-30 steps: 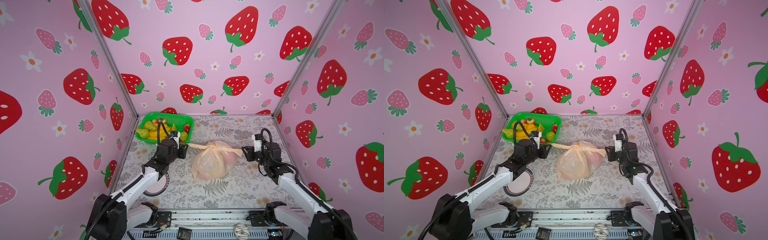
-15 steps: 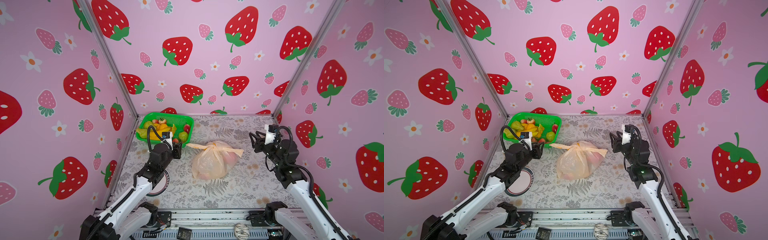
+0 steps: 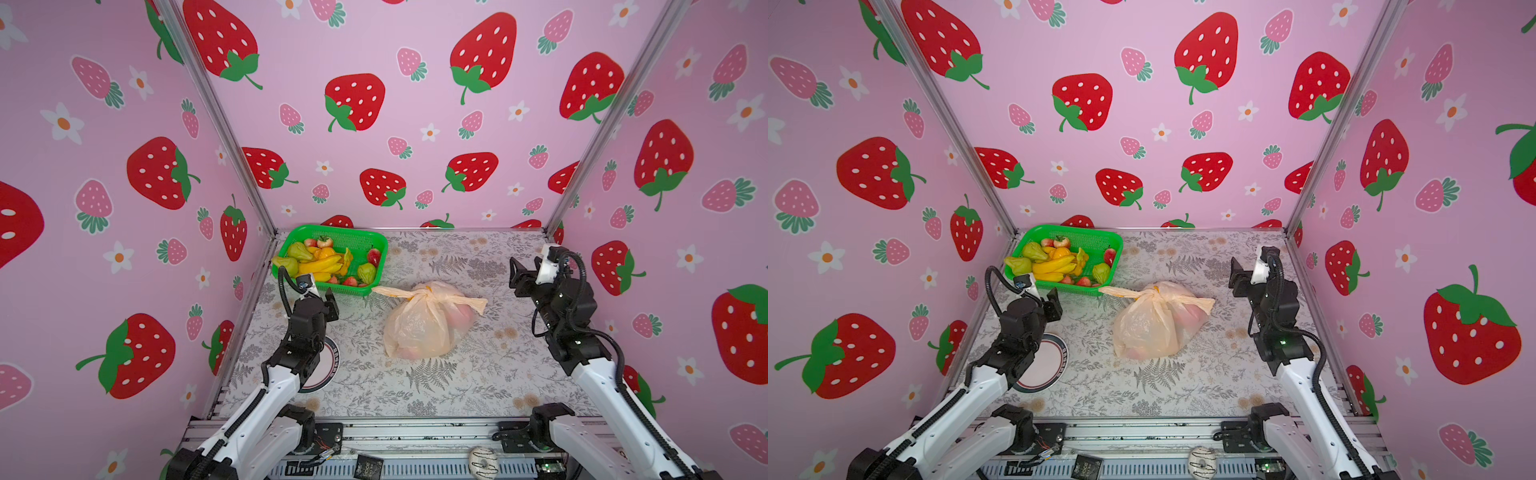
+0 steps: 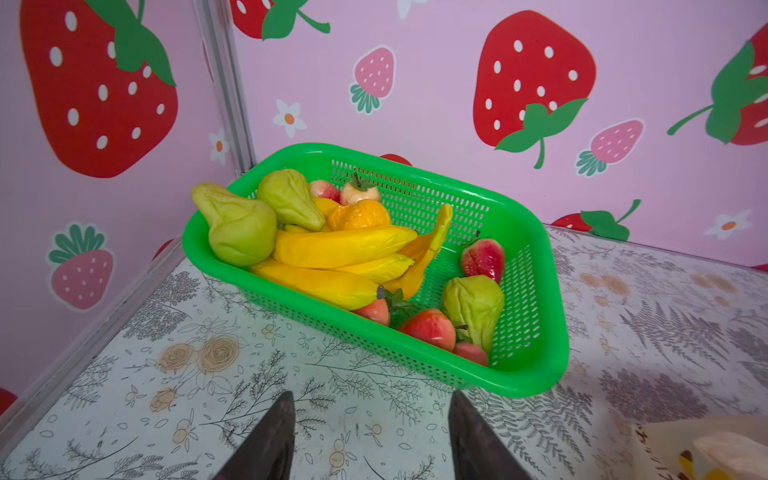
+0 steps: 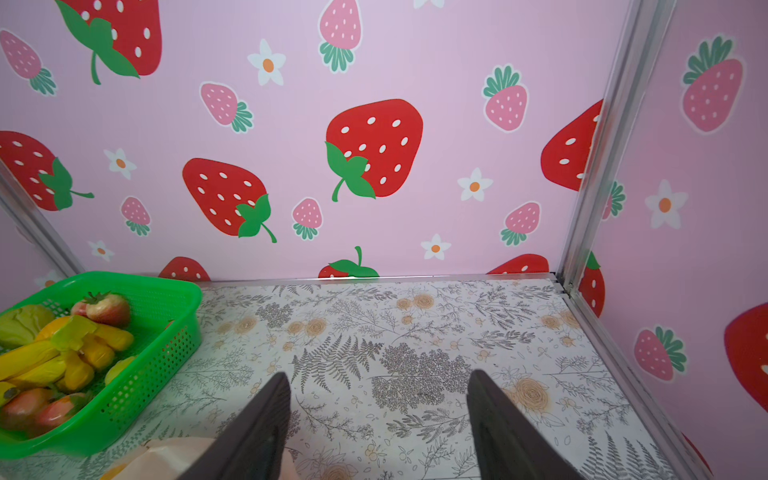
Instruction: Place the fake fruits into the plastic bag and tie a complex knot
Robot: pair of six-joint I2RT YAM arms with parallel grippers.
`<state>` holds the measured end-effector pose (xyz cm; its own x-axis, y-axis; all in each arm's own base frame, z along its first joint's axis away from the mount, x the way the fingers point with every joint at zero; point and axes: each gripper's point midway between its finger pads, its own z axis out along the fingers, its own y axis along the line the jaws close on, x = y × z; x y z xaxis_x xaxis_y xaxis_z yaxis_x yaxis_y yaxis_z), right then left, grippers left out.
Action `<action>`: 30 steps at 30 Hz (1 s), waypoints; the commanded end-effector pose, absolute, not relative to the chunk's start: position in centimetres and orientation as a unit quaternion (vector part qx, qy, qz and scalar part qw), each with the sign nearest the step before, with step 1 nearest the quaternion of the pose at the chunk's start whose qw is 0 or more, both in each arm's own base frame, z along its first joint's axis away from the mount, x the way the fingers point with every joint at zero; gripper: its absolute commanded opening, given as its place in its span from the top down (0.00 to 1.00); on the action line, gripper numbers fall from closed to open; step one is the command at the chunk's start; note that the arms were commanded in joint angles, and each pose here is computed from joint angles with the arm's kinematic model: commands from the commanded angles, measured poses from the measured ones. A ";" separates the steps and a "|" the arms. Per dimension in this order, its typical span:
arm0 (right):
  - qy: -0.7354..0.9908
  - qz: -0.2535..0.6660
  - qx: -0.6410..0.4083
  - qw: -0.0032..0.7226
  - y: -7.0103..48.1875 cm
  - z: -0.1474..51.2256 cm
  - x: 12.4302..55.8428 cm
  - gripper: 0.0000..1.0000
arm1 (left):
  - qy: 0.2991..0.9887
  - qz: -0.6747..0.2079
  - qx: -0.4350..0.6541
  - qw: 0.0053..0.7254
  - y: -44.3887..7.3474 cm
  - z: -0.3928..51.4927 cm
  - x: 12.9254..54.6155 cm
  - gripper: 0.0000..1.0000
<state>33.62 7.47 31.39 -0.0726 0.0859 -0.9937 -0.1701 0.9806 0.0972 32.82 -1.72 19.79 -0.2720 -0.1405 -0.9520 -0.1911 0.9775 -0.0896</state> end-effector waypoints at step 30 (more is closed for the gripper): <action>0.780 -0.104 0.004 0.616 1.7 12.9 38.8 0.00 | 0.816 0.098 -0.066 0.566 2.0 10.6 39.2 0.01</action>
<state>37.63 1.66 10.08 -0.3393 -0.1028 -0.9350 0.1299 0.9794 -0.1548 37.74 2.73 9.31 -0.4279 -0.0174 -0.9037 -0.2628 0.9590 0.1059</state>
